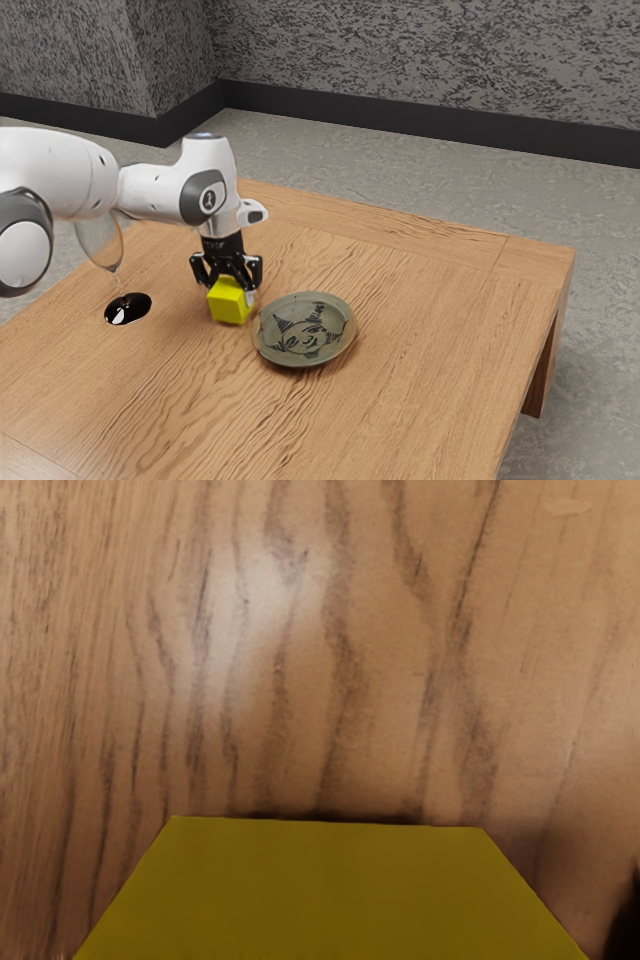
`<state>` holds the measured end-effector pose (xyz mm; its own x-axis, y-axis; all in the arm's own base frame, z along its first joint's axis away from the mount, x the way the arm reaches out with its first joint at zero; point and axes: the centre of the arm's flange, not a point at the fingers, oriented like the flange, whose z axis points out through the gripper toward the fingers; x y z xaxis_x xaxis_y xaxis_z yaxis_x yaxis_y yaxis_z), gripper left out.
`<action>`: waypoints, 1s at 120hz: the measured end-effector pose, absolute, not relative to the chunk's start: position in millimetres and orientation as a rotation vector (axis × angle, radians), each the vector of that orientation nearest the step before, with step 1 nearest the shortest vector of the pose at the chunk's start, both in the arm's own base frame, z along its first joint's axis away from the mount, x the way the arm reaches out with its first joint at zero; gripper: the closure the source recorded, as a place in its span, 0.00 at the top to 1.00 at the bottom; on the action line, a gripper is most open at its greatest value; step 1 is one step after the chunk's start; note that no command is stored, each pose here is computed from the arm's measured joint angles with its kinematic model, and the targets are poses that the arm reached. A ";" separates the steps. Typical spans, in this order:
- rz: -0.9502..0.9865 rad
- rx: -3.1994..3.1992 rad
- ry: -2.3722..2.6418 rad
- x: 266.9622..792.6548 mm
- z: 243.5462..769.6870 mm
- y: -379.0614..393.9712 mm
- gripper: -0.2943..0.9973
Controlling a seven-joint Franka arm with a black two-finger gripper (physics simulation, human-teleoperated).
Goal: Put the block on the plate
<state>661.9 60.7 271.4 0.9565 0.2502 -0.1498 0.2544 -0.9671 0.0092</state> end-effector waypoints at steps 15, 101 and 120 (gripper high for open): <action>-0.179 3.096 0.358 664.1 296.8 48.3 0.54; -0.197 3.050 0.030 657.4 288.4 -92.8 0.55; -0.178 3.046 0.030 659.5 289.4 -93.1 0.66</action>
